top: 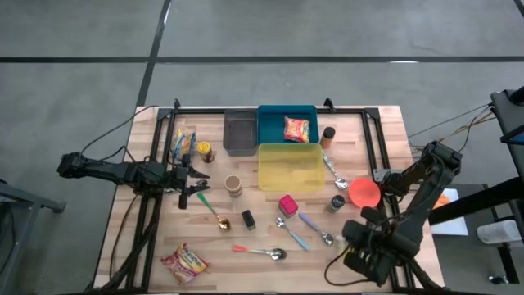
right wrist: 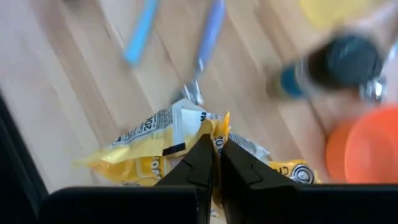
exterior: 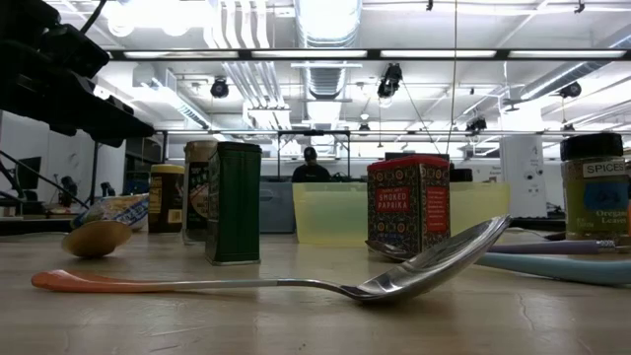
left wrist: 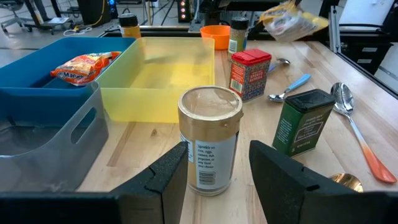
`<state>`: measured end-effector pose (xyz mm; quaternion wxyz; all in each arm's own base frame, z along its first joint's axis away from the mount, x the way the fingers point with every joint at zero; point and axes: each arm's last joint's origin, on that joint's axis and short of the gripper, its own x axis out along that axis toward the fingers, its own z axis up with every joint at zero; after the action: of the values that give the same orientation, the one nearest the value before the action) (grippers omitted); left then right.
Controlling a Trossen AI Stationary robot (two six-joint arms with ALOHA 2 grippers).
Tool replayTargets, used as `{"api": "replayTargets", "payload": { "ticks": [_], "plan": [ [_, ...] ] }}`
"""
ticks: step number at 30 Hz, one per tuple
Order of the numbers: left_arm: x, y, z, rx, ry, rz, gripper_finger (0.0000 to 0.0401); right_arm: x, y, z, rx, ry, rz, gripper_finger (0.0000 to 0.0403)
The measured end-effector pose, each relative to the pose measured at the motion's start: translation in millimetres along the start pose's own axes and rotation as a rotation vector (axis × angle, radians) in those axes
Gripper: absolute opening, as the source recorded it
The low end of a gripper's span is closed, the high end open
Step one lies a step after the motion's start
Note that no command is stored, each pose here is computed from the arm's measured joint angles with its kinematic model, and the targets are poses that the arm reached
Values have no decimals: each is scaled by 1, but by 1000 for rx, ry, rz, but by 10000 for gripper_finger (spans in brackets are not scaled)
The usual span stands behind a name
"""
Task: Pick & Place Food Item
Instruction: Put the yellow noodle pack into the blue bin
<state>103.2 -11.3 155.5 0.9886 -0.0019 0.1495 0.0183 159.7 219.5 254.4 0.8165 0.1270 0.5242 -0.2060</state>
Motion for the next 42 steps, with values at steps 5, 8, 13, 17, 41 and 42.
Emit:
{"api": "replayTargets", "payload": {
  "ticks": [5,8,13,17,41,42],
  "plan": [
    [0,0,0,0,0,0,173,-13,6,11,-61,-158,29,12],
    [0,0,0,0,0,0,173,-19,7,17,-106,-264,21,12],
    [0,0,0,0,0,0,173,-21,5,30,-184,-495,-62,12],
    [0,0,0,0,0,0,173,-17,1,43,-228,-644,-171,12],
    [0,0,0,0,0,0,173,33,-82,170,-267,-627,-896,12],
    [0,0,0,0,0,0,173,35,-85,174,-250,-623,-903,12]
  ]
}}
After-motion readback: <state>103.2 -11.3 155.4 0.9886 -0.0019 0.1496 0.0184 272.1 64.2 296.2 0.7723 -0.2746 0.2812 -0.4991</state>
